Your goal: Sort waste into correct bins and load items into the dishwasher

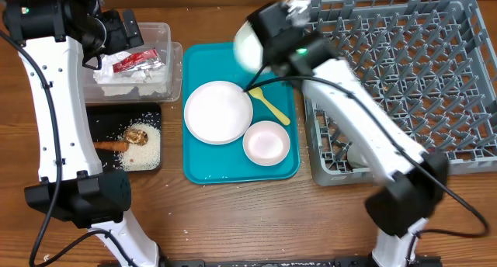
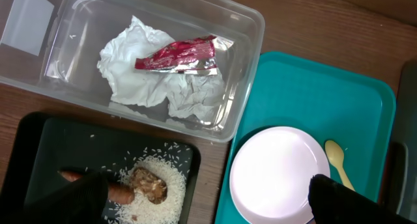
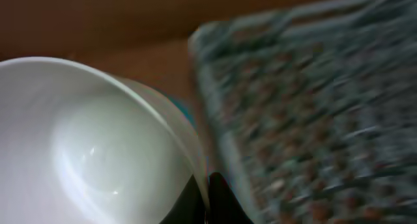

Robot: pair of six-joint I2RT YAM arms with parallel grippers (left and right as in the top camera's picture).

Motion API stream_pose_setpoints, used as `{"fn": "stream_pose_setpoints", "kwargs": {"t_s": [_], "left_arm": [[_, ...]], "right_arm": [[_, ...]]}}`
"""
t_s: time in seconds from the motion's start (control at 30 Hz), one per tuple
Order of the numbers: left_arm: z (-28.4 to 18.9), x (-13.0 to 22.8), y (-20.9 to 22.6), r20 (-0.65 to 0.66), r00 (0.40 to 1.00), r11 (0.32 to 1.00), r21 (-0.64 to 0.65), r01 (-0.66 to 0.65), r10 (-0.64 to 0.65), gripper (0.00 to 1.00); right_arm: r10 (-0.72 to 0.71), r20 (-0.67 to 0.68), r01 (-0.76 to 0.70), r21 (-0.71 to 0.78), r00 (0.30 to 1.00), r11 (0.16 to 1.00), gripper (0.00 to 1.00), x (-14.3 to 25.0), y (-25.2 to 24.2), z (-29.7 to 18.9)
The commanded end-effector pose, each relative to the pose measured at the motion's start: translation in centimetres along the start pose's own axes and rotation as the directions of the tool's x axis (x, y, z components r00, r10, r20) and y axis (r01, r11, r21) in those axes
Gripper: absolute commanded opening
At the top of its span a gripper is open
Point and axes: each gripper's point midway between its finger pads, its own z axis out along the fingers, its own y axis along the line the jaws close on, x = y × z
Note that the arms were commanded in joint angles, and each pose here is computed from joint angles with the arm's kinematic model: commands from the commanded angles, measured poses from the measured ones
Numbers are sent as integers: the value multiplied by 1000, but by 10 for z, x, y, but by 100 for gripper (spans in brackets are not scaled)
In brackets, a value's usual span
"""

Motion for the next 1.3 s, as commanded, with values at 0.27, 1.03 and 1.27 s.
{"fn": "stream_pose_setpoints", "kwargs": {"t_s": [0.27,1.03,1.27], "left_arm": [[1,0,3,-1,1000,1000,-6,8,-8,100],[1,0,3,-1,1000,1000,-7,8,-8,100],[1,0,3,-1,1000,1000,-7,8,-8,100]], "right_arm": [[-201,215,27,615,956,788,4,-71,-120,53],[-436,-12,314,711,900,629,4,-27,-101,152],[-471,-47,369,690,881,623,4,-14,-89,156]]}}
